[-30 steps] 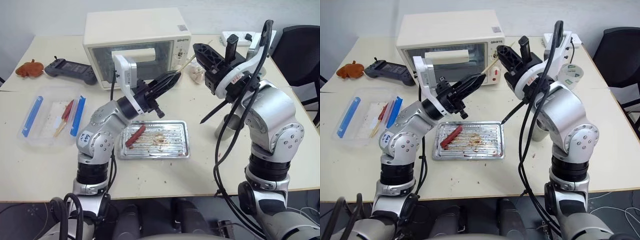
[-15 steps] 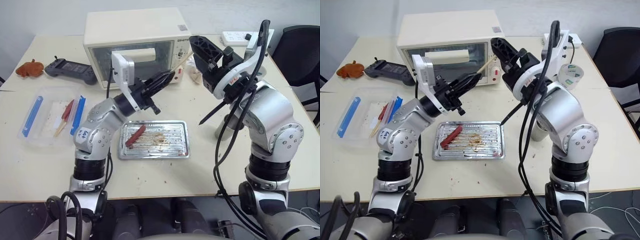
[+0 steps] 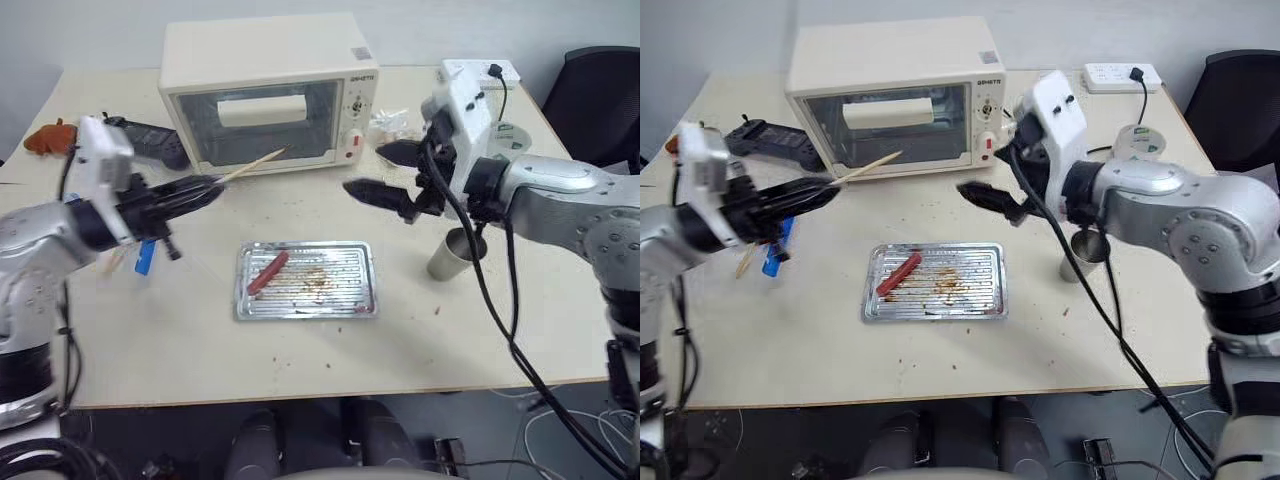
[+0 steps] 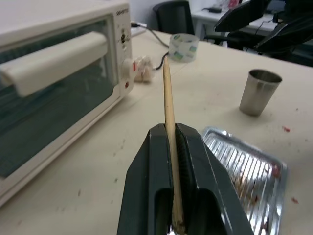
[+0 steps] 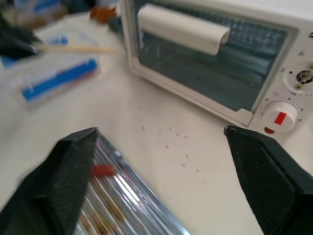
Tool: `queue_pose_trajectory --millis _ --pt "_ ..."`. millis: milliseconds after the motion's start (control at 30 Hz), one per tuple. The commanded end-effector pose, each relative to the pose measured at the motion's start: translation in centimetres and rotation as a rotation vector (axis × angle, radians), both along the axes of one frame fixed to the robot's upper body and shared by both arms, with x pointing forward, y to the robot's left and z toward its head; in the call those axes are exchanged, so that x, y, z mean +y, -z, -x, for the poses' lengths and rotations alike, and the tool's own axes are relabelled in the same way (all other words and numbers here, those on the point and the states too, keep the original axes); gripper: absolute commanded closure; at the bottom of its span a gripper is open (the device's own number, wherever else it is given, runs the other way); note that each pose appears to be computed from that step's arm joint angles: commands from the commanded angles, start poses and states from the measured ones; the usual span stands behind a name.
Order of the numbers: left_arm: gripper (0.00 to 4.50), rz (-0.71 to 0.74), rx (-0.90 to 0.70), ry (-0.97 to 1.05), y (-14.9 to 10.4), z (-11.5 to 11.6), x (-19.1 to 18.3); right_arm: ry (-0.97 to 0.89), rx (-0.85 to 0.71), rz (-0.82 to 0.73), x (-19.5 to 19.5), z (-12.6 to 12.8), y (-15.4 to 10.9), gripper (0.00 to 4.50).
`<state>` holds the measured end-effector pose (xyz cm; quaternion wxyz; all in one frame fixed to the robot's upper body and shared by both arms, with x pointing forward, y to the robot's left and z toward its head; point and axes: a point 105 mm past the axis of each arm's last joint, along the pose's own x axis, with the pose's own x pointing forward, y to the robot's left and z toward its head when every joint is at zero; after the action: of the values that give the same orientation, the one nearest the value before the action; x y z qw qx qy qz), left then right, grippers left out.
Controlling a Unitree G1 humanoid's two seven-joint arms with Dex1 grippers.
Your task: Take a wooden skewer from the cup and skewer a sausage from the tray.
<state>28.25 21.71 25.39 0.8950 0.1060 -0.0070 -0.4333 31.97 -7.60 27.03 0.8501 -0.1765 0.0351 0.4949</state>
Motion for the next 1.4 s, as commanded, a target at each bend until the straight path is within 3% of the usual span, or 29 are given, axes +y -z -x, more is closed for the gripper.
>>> queue_pose_trajectory --millis 33,167,467,567,700,1400 --pt "4.5 -0.079 0.001 0.03 -0.4 2.7 1.0 -0.243 -0.139 0.13 1.6 1.4 -0.4 0.02" --pt "4.5 -0.12 0.046 -0.041 0.4 4.6 3.2 -0.441 -0.155 0.212 6.3 -0.2 2.9 0.02" --pt "4.5 -0.112 0.047 -0.136 1.0 6.2 4.0 -0.686 -0.211 0.369 11.7 -1.3 7.1 0.02" --pt "4.5 -0.111 0.047 -0.154 1.2 6.5 4.1 -0.702 -0.212 0.377 13.0 -1.8 8.0 0.6" --pt "4.5 -0.107 0.049 -0.165 1.2 6.7 4.2 -0.719 -0.207 0.387 14.2 -2.0 9.2 1.91" --pt "4.5 -0.095 0.013 -0.134 0.8 5.2 3.2 -0.636 -0.143 0.408 15.8 -3.3 12.9 1.91"
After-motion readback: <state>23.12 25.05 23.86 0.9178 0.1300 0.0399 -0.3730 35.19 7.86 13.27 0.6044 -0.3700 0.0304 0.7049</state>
